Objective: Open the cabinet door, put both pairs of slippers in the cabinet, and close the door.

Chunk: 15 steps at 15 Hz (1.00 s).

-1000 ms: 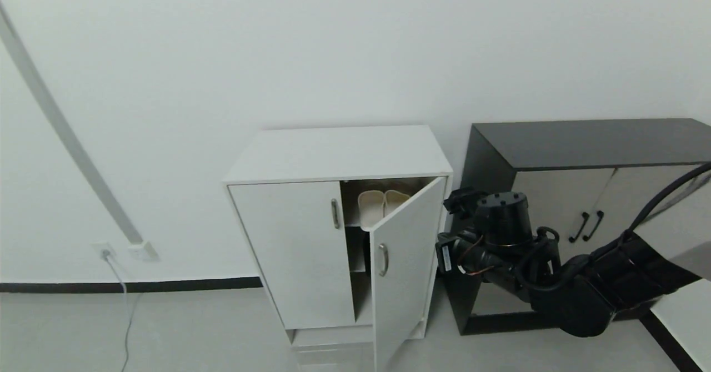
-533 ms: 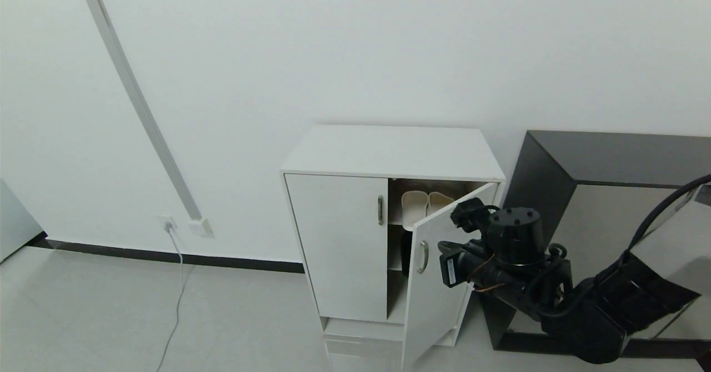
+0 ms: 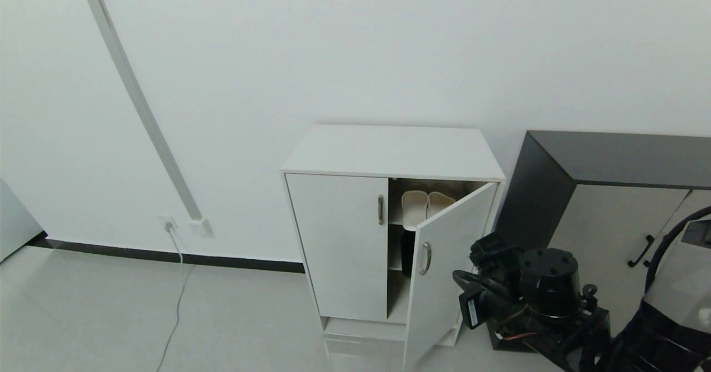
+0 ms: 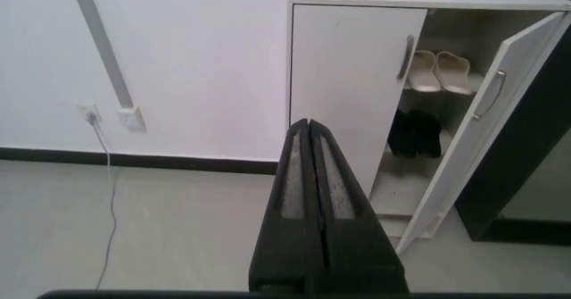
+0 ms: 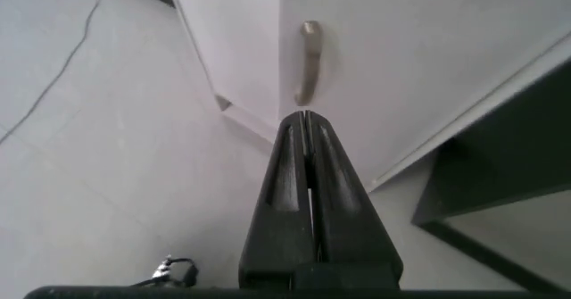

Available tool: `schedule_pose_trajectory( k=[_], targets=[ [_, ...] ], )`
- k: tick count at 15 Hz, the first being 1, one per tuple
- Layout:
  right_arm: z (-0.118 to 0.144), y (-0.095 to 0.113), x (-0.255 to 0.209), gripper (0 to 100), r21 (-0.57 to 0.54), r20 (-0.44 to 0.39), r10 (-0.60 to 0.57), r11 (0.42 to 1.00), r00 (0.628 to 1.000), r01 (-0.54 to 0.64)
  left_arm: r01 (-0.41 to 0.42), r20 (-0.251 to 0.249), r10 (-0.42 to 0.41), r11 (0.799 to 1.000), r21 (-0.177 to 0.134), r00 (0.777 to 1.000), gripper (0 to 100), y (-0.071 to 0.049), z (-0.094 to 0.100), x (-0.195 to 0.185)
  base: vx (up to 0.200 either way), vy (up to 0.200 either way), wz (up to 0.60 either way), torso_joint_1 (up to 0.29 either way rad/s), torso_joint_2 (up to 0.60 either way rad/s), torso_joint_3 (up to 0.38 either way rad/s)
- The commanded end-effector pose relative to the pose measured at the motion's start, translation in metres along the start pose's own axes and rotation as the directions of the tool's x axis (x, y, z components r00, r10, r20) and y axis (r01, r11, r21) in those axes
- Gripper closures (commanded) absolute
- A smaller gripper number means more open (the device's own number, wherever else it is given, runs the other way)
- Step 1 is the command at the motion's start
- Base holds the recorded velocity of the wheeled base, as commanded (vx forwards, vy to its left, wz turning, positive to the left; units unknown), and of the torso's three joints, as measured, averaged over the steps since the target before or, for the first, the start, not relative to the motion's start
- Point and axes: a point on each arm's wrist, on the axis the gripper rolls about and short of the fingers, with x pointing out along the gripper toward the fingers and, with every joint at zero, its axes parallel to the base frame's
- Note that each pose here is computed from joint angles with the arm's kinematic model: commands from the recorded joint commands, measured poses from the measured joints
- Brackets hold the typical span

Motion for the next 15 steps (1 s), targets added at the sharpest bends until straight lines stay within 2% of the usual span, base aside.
schedule_pose_trajectory(
  k=[1,3,7,15],
  targets=[
    [-0.01,0.001,-0.005,100,-0.002,-0.019,0.009,1.0,1.0,-0.009,0.0,0.0,0.0,1.0,-0.001,1.0,100,0.0,0.0,0.0,0.2,0.0,0.0,0.002,0.0,0.007],
    [-0.011,0.001,-0.005,100,0.0,-0.006,0.009,1.0,1.0,-0.009,0.0,0.0,0.0,1.0,-0.001,1.0,100,0.0,0.0,0.0,0.2,0.0,0.0,-0.005,0.0,0.005],
    [-0.024,0.002,0.004,100,-0.004,-0.043,0.009,1.0,0.999,-0.01,0.001,0.0,-0.001,1.0,-0.001,1.0,100,0.0,0.0,0.0,0.2,0.0,0.0,0.005,0.0,0.004],
    [-0.026,-0.006,0.038,100,0.021,0.018,-0.03,0.999,0.999,0.03,0.0,0.0,0.0,1.0,-0.006,1.0,100,0.0,0.0,0.0,0.0,0.0,0.0,0.0,0.0,0.0]
  ],
)
